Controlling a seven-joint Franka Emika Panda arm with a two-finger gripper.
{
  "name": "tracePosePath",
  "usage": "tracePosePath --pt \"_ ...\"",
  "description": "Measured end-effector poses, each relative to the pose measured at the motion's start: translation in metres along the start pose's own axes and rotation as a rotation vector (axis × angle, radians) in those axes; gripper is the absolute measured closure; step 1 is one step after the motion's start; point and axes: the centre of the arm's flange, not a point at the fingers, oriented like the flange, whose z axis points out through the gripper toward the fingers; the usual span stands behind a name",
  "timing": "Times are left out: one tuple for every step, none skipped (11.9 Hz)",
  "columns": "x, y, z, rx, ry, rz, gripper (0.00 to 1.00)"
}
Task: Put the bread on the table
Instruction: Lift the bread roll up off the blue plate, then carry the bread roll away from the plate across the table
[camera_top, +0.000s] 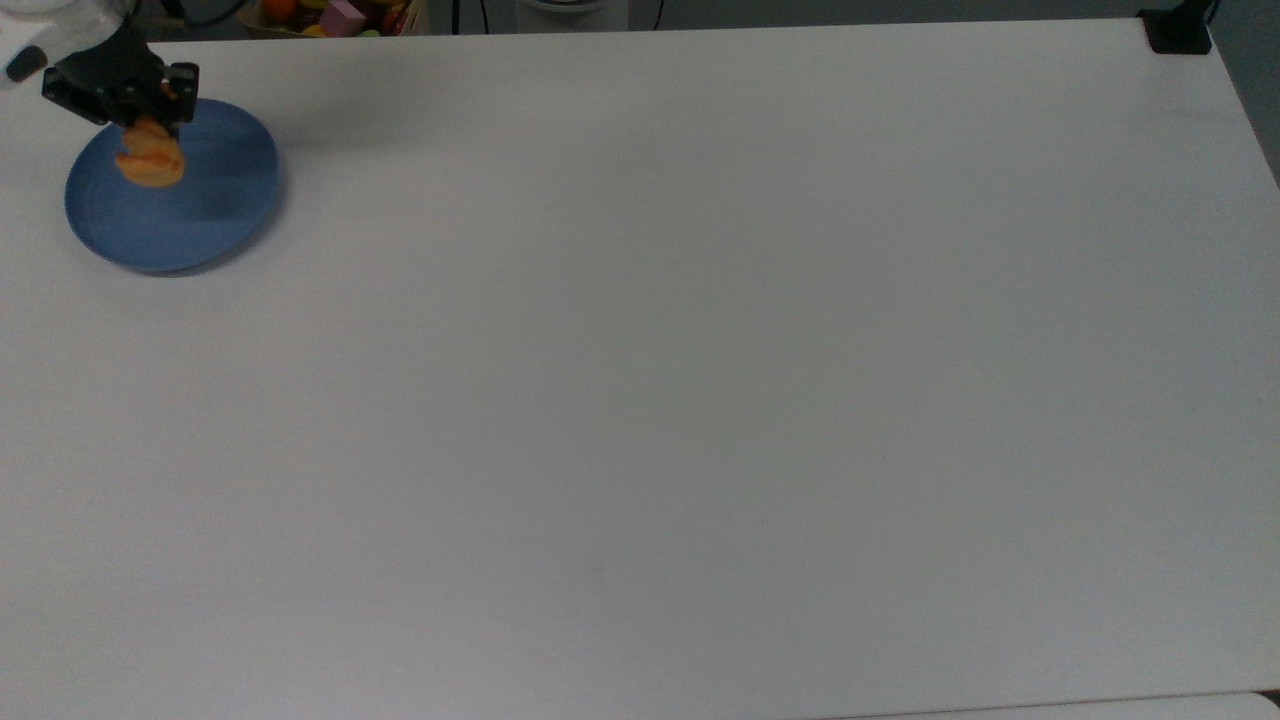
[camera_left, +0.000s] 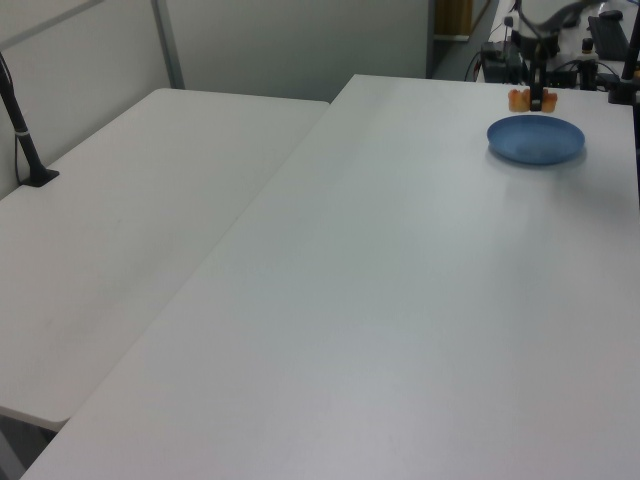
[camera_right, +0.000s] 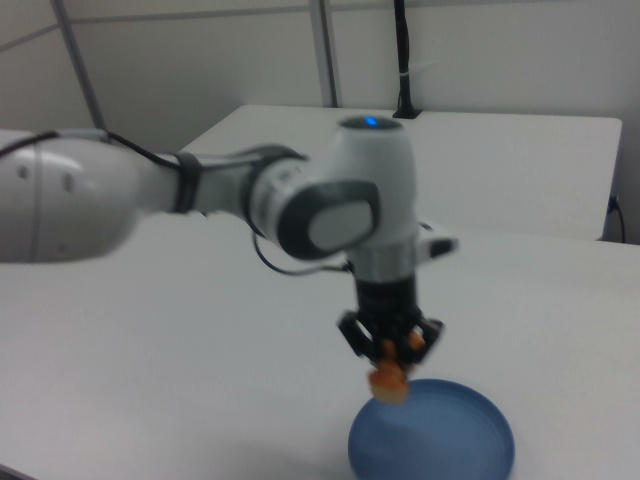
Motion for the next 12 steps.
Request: tracePosePath --pt "0.002 -0.025 -0.024 0.020 -0.018 -0.036 0.75" --pt "0.005 -0.052 -0.047 0.038 -0.036 -0.074 0.75" --pt "0.005 -0.077 -0.067 0.053 -0.052 -0.111 0.75" --pt "0.004 -0.103 -0.086 0.067 -0.069 -0.149 0.75" --pt "0.003 -0.126 -0.101 0.080 -0.086 -0.179 0.74" --pt "0.003 -0.154 -0.115 0.091 -0.107 -0.199 0.74" --pt "0.005 -0.187 -0.127 0.097 -0.129 -0.217 0.73" --pt "0.010 -0.228 -0.136 0.105 -0.155 -0.240 0.73" --pt "0.014 -0.272 -0.142 0.114 -0.185 -0.259 0.73" --pt "0.018 -0.316 -0.145 0.109 -0.216 -0.281 0.73" --pt "0.019 -0.356 -0.147 0.102 -0.239 -0.301 0.72" --pt "0.018 -0.394 -0.147 0.104 -0.253 -0.321 0.72"
